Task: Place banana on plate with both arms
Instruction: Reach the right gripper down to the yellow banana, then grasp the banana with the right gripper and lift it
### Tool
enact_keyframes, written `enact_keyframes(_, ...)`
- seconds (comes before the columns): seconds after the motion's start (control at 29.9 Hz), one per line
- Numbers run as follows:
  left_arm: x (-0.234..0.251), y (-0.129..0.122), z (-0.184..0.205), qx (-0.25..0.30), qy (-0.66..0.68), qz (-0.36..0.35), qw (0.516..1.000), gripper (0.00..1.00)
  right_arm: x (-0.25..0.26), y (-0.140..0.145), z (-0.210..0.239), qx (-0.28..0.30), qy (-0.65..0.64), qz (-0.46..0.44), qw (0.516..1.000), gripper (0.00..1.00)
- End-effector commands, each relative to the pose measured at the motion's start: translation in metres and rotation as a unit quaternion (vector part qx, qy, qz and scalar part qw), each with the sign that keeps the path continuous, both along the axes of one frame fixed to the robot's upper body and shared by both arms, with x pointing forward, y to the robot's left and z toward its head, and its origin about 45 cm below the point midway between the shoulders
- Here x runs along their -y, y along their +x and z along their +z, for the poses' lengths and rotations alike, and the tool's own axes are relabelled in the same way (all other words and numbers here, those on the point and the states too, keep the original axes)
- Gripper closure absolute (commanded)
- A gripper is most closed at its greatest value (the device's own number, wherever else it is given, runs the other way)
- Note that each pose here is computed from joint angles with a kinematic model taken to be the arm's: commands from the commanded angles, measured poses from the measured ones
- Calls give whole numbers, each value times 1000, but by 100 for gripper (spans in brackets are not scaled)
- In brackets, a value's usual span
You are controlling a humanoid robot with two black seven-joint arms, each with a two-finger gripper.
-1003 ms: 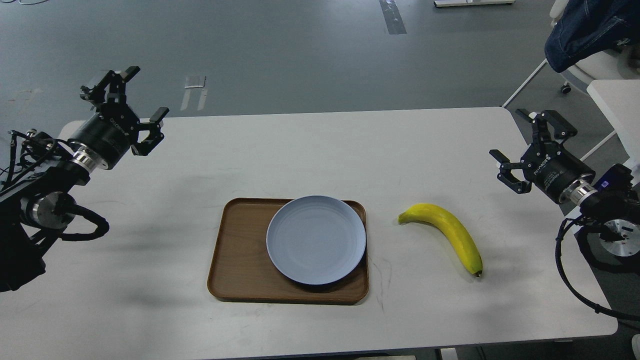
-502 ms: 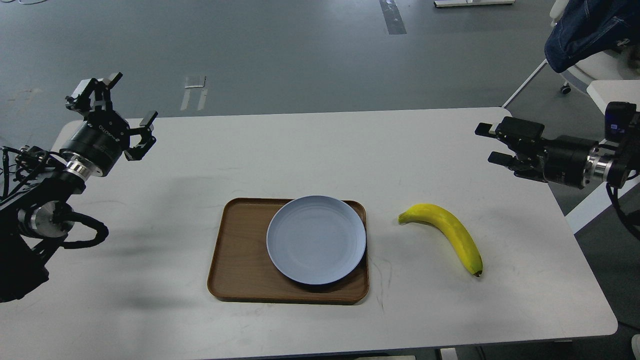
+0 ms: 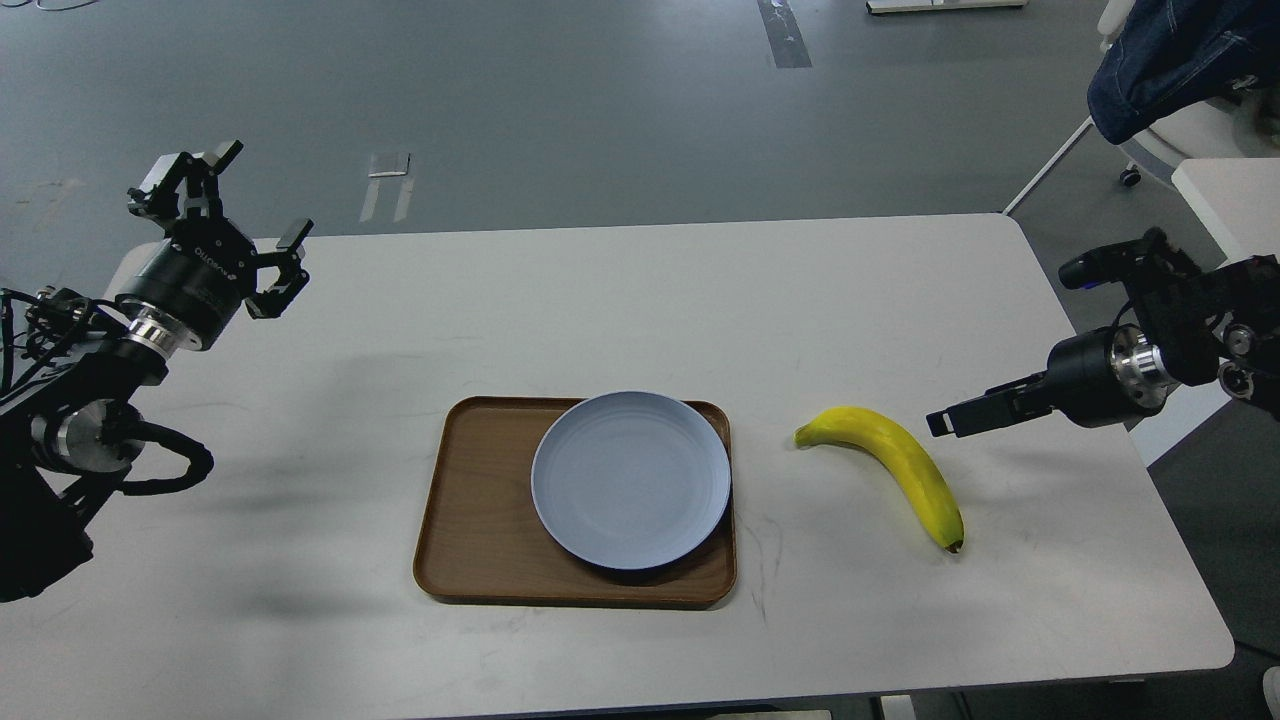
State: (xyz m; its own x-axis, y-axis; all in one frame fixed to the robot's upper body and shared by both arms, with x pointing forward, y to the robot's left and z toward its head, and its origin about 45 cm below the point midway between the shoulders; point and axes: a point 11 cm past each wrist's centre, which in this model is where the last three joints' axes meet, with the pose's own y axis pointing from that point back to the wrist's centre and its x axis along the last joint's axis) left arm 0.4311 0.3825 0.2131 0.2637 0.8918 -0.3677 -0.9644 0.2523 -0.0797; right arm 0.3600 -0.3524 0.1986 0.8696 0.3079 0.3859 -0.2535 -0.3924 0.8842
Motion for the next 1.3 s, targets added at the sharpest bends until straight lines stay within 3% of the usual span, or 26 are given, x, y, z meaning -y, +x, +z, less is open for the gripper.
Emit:
enact_keyframes(0.0,-1,0,1,1,1,0,1000,2,-11,1,-9,-3,-5,17,1000,0)
enact_keyframes(0.4,-1,0,2,2,1,0,1000,2,-20,7,-31,6,-29,44,999,5)
enact_keyframes(0.5,-1,0,2,2,0,0,1000,2,-24,4,-37,0,-26,48,999,11)
enact_keyframes(0.57,-2,0,3,2,1,1,1000,2,-23,2,-39,0,-26,48,999,25)
enact_keyframes(0.6,-2,0,3,2,1,1,1000,2,-23,2,-39,0,-26,48,999,25)
enact_keyframes(0.67,-3,0,3,3,1,2,1000,2,-22,1,-40,-2,-28,47,999,46)
enact_keyframes(0.7,-3,0,3,3,1,2,1000,2,-23,1,-40,-3,-28,47,998,52)
enact_keyframes(0.77,-2,0,3,3,0,1,1000,2,-22,0,-42,-6,-28,47,998,75)
enact_keyframes(1.04,-3,1,4,4,0,2,1000,2,-20,-2,-41,-8,-31,49,998,93)
enact_keyframes(1.27,-11,0,8,6,6,7,1000,2,-42,27,4,39,-10,58,997,94)
